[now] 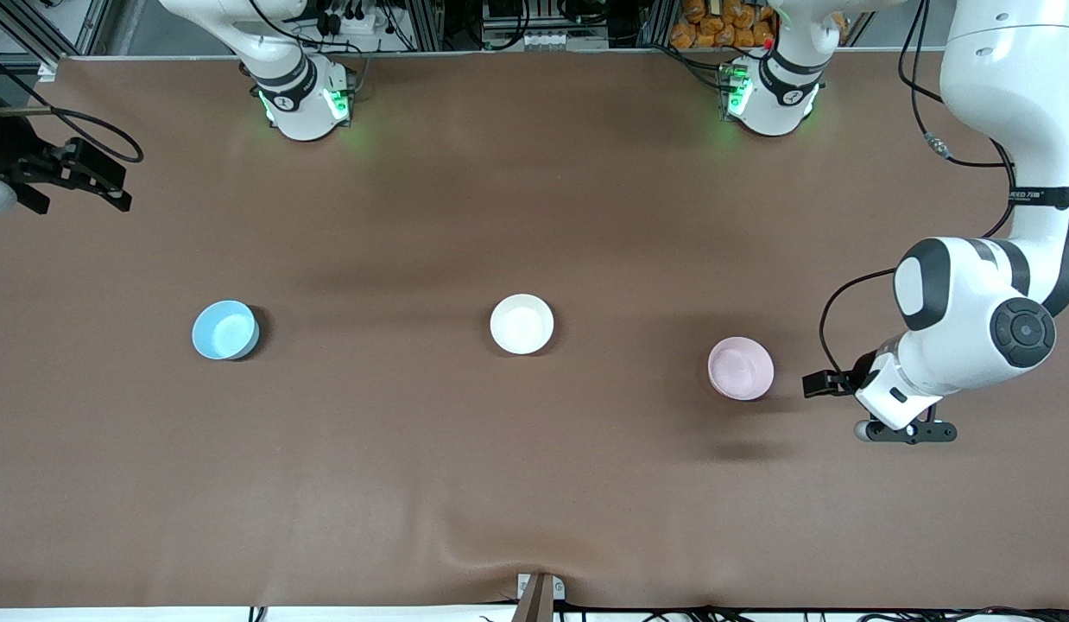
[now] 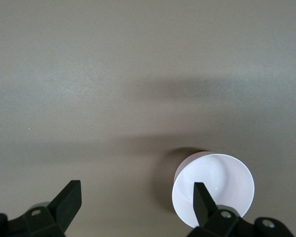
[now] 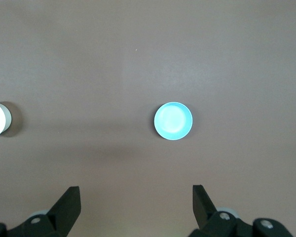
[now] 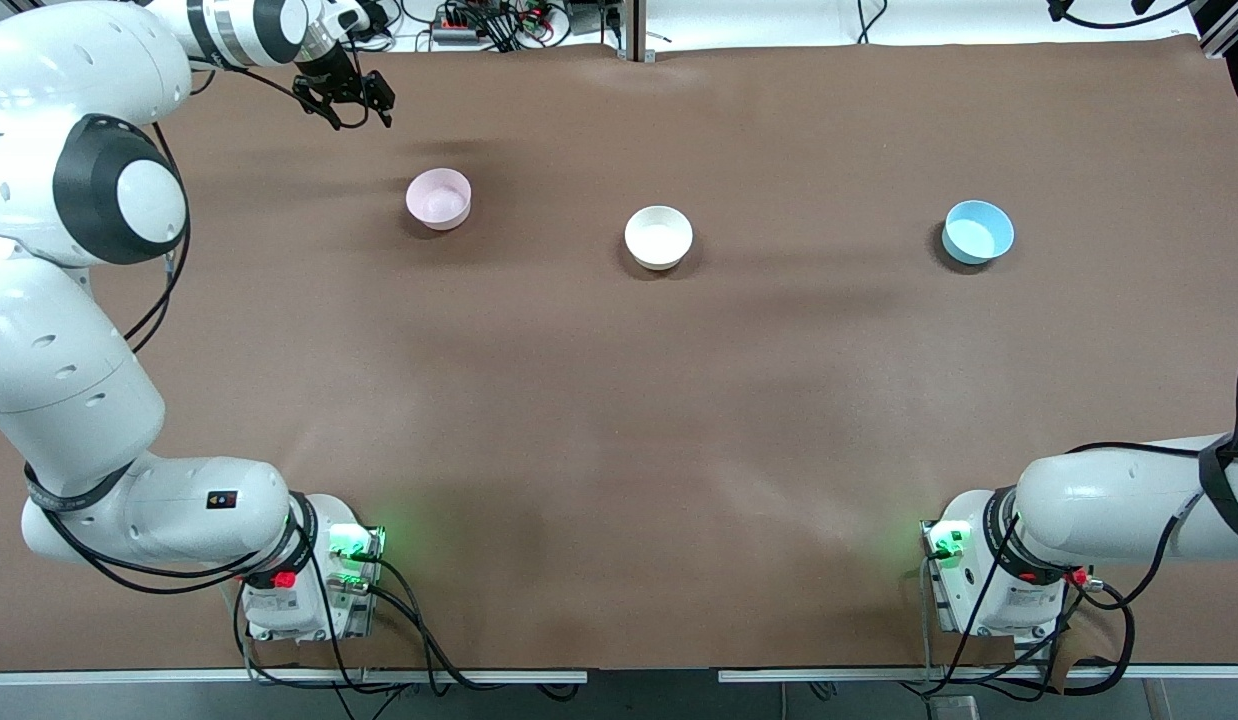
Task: Stack pink and blue bowls on white bowl
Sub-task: 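Lower the open left gripper over the pink bowl rim, then close the left gripper on the pink bowl rim, then carry the pink bowl with the left gripper over the white bowl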
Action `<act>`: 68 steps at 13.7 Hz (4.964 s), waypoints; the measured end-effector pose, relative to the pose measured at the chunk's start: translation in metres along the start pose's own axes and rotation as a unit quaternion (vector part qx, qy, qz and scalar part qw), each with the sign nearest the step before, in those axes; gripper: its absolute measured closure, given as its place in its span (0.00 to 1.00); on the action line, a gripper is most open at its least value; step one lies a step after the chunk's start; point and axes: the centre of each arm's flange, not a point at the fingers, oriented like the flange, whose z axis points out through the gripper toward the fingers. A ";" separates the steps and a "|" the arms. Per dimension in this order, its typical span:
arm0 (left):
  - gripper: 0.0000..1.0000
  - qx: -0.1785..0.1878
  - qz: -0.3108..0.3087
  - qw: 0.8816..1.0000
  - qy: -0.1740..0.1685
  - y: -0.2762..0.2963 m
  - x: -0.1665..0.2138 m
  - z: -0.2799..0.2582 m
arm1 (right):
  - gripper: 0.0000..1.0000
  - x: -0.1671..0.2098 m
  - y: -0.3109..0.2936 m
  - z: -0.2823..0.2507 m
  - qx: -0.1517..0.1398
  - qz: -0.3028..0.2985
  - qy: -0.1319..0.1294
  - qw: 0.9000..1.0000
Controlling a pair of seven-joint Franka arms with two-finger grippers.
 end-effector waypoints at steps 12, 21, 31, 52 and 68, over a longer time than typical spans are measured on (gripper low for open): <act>0.00 -0.002 -0.001 1.000 0.002 -0.001 0.005 0.037 | 0.00 0.000 0.004 0.000 0.000 0.004 0.000 1.000; 0.00 -0.003 0.010 1.000 -0.017 0.015 0.000 0.068 | 0.00 0.000 0.005 0.000 0.000 0.004 0.000 1.000; 0.00 -0.003 0.012 1.000 -0.023 0.017 -0.002 0.077 | 0.00 0.000 0.005 0.000 0.000 0.004 0.000 1.000; 0.59 -0.002 0.043 0.997 -0.062 0.058 -0.035 0.127 | 0.00 0.000 0.005 0.000 0.000 0.004 0.000 1.000; 0.97 -0.025 0.042 0.999 0.017 0.340 -0.093 0.043 | 0.00 0.000 0.005 0.000 0.000 0.005 0.000 1.000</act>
